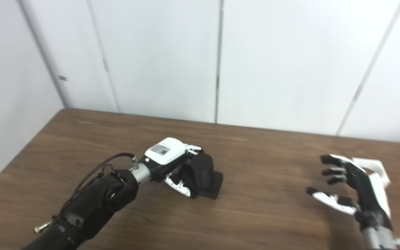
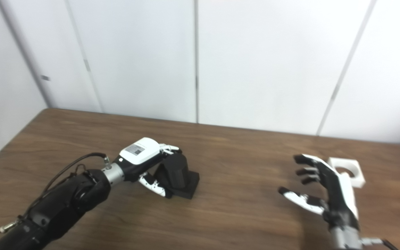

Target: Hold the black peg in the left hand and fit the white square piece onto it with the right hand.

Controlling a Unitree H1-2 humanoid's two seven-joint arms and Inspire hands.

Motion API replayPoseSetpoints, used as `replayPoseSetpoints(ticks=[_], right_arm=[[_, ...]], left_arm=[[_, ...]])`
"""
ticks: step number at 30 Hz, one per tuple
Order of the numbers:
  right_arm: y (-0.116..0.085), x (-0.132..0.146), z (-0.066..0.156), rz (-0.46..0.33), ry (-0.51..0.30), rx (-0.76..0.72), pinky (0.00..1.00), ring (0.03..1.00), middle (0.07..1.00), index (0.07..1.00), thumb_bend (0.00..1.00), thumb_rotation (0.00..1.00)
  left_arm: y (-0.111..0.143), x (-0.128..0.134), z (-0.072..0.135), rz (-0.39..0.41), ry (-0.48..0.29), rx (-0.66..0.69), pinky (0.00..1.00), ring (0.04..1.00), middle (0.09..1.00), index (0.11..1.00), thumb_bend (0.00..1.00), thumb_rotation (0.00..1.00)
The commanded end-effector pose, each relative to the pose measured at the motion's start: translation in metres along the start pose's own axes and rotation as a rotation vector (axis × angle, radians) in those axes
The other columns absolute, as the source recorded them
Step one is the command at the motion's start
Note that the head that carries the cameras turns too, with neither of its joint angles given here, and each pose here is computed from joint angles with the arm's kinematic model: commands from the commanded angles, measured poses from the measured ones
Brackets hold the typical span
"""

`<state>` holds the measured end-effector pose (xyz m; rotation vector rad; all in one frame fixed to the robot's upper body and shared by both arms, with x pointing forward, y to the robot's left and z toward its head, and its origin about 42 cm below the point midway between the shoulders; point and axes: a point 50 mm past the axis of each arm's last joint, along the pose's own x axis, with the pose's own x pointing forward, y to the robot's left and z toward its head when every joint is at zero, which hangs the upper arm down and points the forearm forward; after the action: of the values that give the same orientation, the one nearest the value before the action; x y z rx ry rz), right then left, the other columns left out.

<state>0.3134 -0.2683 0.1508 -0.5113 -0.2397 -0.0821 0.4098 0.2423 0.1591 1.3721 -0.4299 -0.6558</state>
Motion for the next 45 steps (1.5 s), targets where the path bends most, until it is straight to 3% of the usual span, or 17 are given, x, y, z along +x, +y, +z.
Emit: replayPoseSetpoints(ticks=[1,11,12,14,17,20,23,26,32,36,40,45], right_arm=[[-0.001,0.016,0.019,-0.038,-0.106,0.011,0.52,0.619,0.723,0.702,0.57,0.00],[0.006,0.018,0.029,-0.045,-0.127,-0.010,0.52,0.628,0.726,0.702,0.58,0.02],[0.005,0.019,0.031,-0.045,-0.132,-0.015,0.52,0.629,0.725,0.702,0.58,0.03],[-0.001,0.020,0.036,-0.041,-0.153,-0.034,0.53,0.630,0.725,0.701,0.59,0.04],[-0.016,0.025,0.046,-0.015,-0.192,-0.097,0.53,0.642,0.734,0.705,0.59,0.02],[-0.035,0.034,0.058,0.022,-0.211,-0.210,0.53,0.668,0.743,0.723,0.66,0.09],[-0.059,0.045,0.073,0.069,-0.218,-0.392,0.56,0.688,0.759,0.766,0.71,0.15],[-0.083,0.061,0.085,0.109,-0.212,-0.552,0.57,0.713,0.787,0.777,0.74,0.14],[-0.120,0.094,0.095,0.211,-0.066,-0.697,0.59,0.751,0.814,0.806,0.77,0.19],[-0.135,0.110,0.096,0.227,-0.009,-0.771,0.60,0.769,0.828,0.813,0.81,0.16],[-0.148,0.126,0.093,0.222,0.048,-0.796,0.63,0.808,0.852,0.849,0.78,0.18],[-0.158,0.144,0.082,0.275,0.152,-0.859,0.72,0.880,0.911,0.885,0.86,0.26]], left_arm=[[-0.031,0.006,0.021,-0.158,-0.078,0.041,0.74,0.828,0.867,0.497,0.52,0.08],[-0.058,0.021,0.034,-0.261,-0.155,0.139,0.72,0.831,0.860,0.497,0.52,0.08],[-0.059,0.021,0.035,-0.272,-0.158,0.152,0.71,0.828,0.861,0.570,0.75,0.16],[-0.061,0.020,0.036,-0.281,-0.160,0.167,0.71,0.823,0.864,0.606,0.87,0.20],[-0.062,0.015,0.031,-0.284,-0.159,0.167,0.71,0.817,0.867,0.612,0.90,0.20],[-0.063,0.010,0.024,-0.294,-0.156,0.171,0.72,0.823,0.875,0.604,0.91,0.20],[-0.064,0.005,0.018,-0.313,-0.149,0.179,0.73,0.832,0.885,0.607,0.91,0.19],[-0.066,0.000,0.013,-0.317,-0.145,0.180,0.73,0.824,0.879,0.607,0.93,0.17],[-0.069,-0.006,0.006,-0.319,-0.148,0.176,0.72,0.807,0.866,0.606,0.94,0.13],[-0.069,-0.009,0.004,-0.306,-0.150,0.168,0.70,0.794,0.853,0.597,0.96,0.11],[-0.071,-0.013,0.001,-0.304,-0.143,0.161,0.69,0.789,0.843,0.597,0.96,0.09],[-0.074,-0.017,-0.003,-0.300,-0.142,0.167,0.69,0.790,0.849,0.597,0.96,0.10]])
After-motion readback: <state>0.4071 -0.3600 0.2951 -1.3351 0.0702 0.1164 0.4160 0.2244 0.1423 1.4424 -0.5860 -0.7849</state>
